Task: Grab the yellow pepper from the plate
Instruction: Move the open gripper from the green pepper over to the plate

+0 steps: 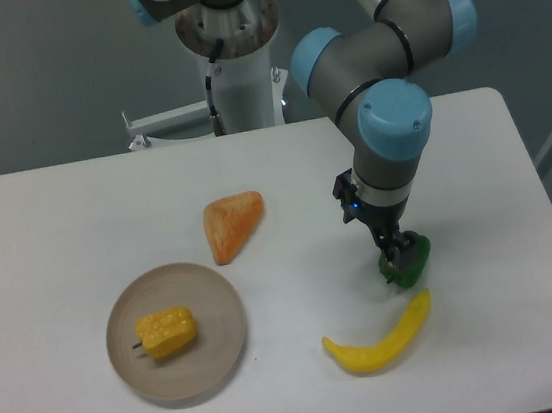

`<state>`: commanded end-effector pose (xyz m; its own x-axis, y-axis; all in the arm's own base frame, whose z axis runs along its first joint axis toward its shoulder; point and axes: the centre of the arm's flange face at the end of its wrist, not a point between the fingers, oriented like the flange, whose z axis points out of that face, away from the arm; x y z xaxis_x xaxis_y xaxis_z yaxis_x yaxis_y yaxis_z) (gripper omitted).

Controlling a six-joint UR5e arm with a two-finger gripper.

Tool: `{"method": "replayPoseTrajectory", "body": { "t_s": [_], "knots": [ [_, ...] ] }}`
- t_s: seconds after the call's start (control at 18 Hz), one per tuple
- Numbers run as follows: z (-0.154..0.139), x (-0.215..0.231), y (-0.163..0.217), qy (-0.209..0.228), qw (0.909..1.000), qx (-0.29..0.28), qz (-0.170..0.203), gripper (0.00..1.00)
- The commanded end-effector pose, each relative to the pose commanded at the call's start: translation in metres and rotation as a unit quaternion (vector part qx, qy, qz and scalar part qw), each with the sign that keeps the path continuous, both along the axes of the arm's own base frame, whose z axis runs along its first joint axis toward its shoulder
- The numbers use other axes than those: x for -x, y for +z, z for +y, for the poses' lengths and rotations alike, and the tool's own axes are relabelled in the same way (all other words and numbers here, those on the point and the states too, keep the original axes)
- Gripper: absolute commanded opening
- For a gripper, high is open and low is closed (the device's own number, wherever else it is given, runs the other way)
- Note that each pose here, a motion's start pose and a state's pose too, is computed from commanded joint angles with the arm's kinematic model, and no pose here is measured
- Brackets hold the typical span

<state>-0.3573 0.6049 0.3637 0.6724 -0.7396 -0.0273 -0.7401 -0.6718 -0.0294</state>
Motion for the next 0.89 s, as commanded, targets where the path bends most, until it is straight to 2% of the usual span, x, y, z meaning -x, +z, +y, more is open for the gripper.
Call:
{"method": "replayPoseTrajectory", "body": {
  "t_s": [0.28, 0.5, 0.61, 0.89],
  "knots": [
    [0.001, -0.002, 0.0, 0.001, 1.0, -0.004, -0.006, 1.0],
    [0.004, -0.017, -0.008, 0.022, 0.9994, -0.008, -0.025, 1.0],
    [0.013, -0.04, -0.008, 0.056, 0.9973, -0.017, -0.045, 1.0],
    [0.041, -0.101, -0.006, 0.052, 0.9974, -0.014, -0.048, 1.0]
  ]
}}
